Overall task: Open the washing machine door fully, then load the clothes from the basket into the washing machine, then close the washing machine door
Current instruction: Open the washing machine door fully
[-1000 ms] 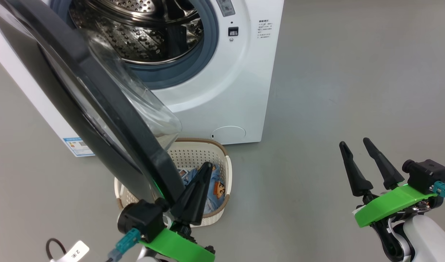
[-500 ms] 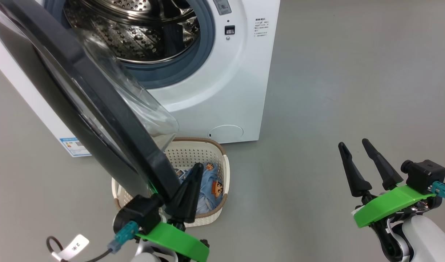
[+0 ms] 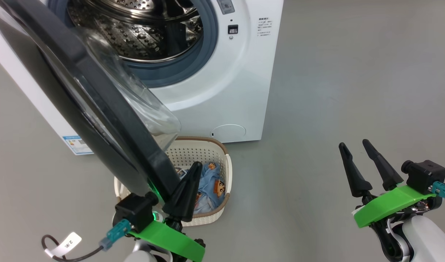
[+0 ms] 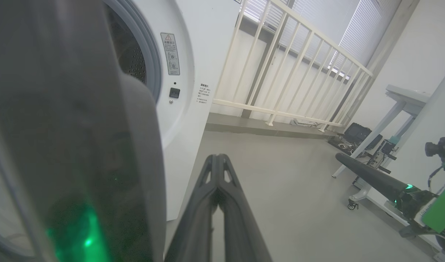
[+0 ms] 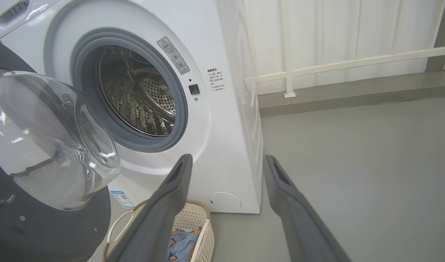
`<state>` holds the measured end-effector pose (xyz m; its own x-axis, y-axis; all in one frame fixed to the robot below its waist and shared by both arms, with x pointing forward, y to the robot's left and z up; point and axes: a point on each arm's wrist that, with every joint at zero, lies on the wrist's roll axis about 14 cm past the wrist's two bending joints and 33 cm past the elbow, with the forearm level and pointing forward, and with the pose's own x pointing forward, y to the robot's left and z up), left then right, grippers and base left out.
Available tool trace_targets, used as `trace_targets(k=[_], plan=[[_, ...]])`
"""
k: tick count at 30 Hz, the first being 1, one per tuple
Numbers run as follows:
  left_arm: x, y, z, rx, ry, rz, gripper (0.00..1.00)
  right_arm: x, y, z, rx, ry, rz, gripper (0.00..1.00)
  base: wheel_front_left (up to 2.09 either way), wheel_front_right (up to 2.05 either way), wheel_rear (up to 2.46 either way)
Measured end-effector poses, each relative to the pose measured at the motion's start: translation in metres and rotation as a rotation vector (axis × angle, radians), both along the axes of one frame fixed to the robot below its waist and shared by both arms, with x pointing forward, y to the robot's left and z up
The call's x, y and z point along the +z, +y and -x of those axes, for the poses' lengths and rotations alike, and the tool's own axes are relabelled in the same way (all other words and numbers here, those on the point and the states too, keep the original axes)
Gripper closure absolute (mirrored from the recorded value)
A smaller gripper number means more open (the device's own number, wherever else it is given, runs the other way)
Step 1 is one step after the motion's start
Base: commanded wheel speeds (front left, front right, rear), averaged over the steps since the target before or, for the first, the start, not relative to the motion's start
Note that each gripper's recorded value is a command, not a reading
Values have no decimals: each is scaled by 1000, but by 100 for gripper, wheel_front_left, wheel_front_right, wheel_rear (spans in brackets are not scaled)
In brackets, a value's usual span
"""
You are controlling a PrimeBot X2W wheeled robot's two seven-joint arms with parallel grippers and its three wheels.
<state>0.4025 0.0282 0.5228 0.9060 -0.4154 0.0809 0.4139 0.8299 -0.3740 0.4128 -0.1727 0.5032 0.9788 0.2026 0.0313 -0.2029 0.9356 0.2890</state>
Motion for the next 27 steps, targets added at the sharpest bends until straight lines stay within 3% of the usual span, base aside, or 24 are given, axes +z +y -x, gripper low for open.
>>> trace_targets(k=[27], plan=[[-6,55,19,156,17,-21,100,-4,59,-20,147,10,-31,0,0,0,0]])
